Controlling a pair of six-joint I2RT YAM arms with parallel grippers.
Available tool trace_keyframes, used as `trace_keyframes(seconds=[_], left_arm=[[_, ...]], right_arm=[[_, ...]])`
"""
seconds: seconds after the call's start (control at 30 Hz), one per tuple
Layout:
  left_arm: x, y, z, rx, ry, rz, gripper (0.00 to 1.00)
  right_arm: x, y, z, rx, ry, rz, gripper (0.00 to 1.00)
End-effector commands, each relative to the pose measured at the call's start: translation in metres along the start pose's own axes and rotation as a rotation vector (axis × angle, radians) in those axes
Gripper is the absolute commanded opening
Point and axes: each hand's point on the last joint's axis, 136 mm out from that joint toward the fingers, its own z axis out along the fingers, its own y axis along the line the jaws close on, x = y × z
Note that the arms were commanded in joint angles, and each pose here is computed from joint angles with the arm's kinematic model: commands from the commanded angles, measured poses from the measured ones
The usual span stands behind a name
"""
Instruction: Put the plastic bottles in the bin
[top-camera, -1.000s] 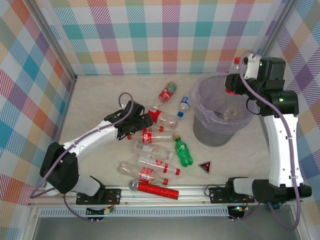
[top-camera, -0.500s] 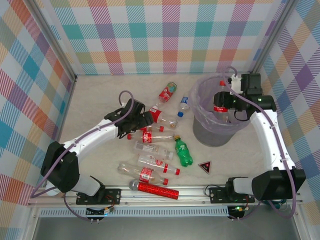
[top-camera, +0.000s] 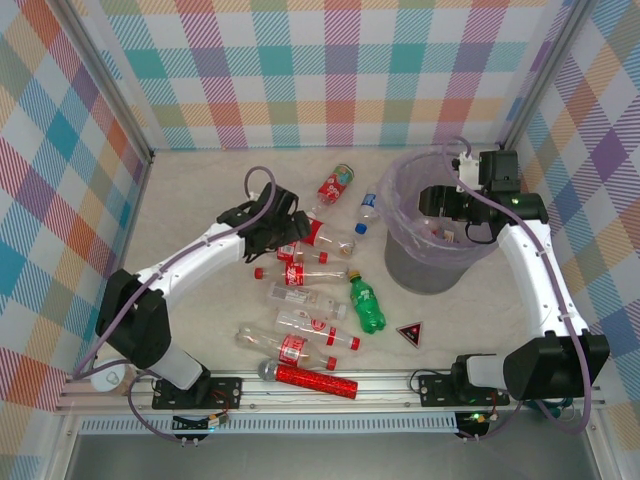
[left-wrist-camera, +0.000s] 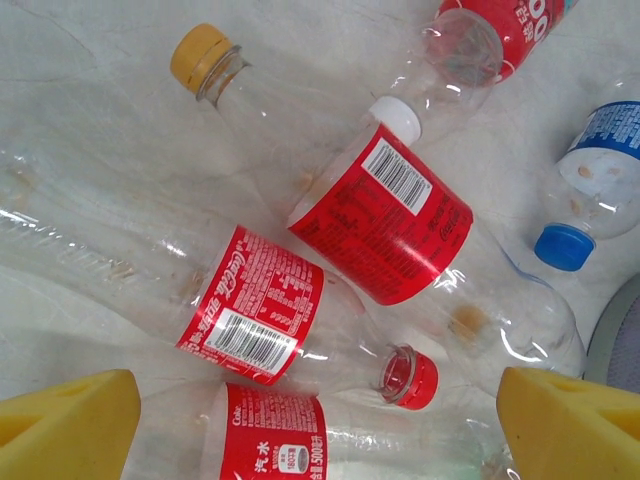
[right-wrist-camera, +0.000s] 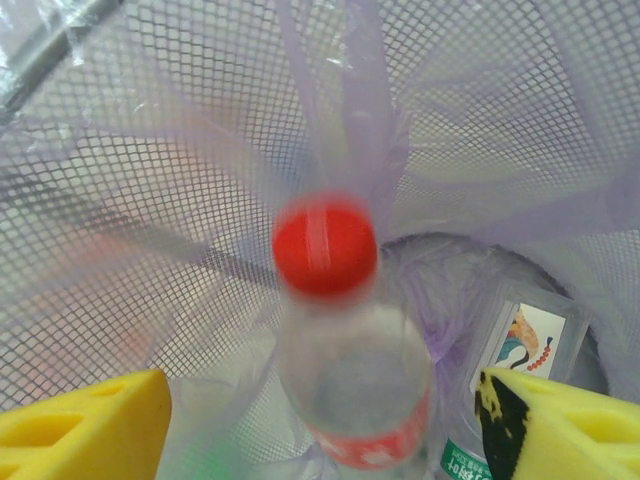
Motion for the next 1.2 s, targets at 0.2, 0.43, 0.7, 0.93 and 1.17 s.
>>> trace_keyframes(seconds=[0.2, 0.43, 0.7, 0.93, 1.17], left_arm=[[-0.024, -0.027, 0.004, 0.017, -0.055, 0.089, 0.92], [-0.058, -0.070, 0.022, 0.009, -0.128, 0.275, 0.91], [-0.097, -0.112, 0.081, 0.171, -0.080, 0.425, 0.87], [-0.101, -0.110, 0.128, 0.135, 0.004, 0.564, 0.91], [-0.070, -0.101, 0.155, 0.139, 0.125, 0.596, 0.95]], right_arm=[[-0.025, 0.028, -0.060, -0.053, -0.141, -0.050, 0.85], [-0.026, 0.046, -0.101, -0.103, -0.219, -0.044, 0.85], [-0.014, 0.070, -0.132, -0.205, -0.249, -0.039, 0.85], [-0.003, 0.070, -0.144, -0.188, -0.244, -0.036, 0.85], [0.003, 0.067, -0.141, -0.176, -0.223, -0.033, 0.85]])
